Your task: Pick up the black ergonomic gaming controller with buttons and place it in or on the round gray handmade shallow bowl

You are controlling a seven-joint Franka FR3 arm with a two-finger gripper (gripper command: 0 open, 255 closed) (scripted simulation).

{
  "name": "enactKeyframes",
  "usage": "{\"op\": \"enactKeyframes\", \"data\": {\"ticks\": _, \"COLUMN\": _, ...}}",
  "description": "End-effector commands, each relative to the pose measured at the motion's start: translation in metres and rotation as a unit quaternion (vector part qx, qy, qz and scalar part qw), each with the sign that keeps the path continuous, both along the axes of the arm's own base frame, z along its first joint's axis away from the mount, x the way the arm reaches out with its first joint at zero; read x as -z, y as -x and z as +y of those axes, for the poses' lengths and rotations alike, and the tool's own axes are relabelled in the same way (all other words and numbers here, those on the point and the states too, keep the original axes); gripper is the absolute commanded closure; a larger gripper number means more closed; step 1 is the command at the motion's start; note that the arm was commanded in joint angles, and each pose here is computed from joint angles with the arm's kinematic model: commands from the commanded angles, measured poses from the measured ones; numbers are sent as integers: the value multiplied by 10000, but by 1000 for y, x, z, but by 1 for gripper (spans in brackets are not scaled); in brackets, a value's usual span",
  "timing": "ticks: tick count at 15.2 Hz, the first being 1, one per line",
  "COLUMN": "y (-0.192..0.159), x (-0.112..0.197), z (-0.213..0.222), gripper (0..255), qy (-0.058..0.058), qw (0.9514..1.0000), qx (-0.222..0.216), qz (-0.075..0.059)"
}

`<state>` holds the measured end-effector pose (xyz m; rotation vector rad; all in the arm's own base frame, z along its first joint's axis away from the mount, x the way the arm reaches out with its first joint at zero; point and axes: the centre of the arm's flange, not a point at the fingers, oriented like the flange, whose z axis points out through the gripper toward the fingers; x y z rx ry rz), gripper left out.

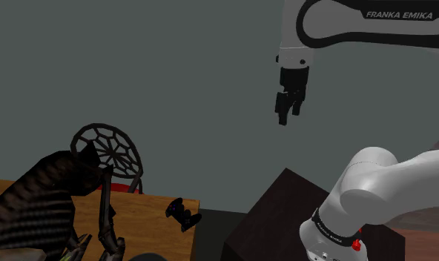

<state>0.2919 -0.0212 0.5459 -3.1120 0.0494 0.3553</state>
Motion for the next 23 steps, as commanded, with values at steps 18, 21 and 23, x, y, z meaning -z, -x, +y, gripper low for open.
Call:
{"op": "enactKeyframes", "data": {"ticks": 18, "y": -87, "x": 154, "z": 140, "gripper": 0, "qy": -64, "qw": 9998, "qx": -183, "qz": 106}}
{"op": "enactKeyframes", "data": {"ticks": 21, "y": -102, "x": 181, "z": 165, "gripper": 0, "qy": -76, "qw": 9997, "qx": -216, "qz": 124}}
{"op": "enactKeyframes", "data": {"ticks": 23, "y": -111, "x": 199, "z": 182, "gripper": 0, "qy": -83, "qw": 9996, "qx": -237, "qz": 137}}
